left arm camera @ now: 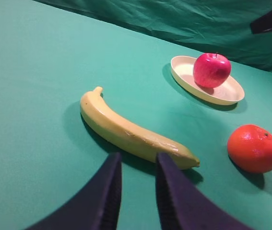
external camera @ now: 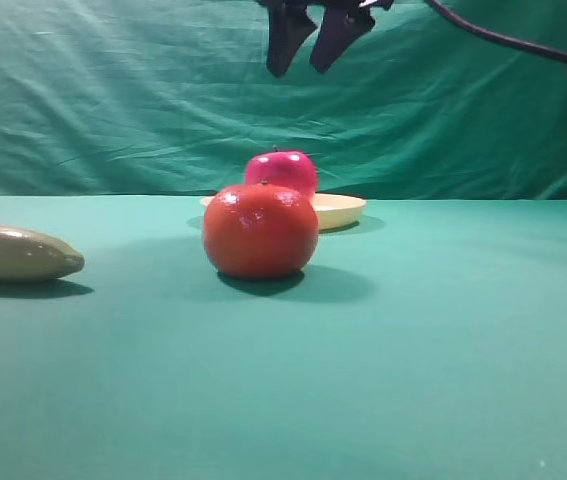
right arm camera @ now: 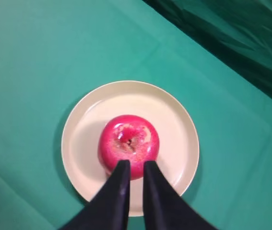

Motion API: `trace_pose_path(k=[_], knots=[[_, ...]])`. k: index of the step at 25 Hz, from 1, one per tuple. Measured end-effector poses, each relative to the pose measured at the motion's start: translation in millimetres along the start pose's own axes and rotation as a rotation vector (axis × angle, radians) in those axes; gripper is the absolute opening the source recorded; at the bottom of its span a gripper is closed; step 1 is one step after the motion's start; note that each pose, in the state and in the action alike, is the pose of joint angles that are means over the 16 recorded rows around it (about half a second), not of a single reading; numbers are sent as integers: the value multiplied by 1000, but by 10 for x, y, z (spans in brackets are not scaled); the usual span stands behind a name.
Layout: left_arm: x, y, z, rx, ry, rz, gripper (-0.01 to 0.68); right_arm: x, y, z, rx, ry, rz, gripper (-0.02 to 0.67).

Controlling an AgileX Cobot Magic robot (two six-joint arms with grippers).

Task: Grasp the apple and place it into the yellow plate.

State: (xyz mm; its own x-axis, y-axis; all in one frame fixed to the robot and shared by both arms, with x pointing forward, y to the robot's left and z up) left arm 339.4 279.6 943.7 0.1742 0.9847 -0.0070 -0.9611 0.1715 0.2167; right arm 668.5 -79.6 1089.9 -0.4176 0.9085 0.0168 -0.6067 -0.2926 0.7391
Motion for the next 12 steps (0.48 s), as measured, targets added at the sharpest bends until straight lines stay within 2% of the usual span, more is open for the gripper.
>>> trace_pose_path(k=[4,12], knots=[[0,0,0,0,0,0,157,-26,384,-13,11,-55,-14,7],[0,0,0,0,0,0,157,-68,1094,-252,6,-103,-27,0]])
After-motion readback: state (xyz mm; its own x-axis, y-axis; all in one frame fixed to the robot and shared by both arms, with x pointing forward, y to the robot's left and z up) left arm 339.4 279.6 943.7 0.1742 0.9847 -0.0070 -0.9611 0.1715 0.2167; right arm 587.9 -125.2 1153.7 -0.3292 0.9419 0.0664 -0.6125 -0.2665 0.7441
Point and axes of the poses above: a point on each arm's last joint axis where the gripper is mounted, y pointing back along that axis away from the gripper, x along the wrist's bending axis when the last joint is at zero, z = x × y, the point moved 5 cm from there along -y, pointing out along that axis toward the gripper, and after that the axes turned 10 degrees about -y, right-handed, at the moved point
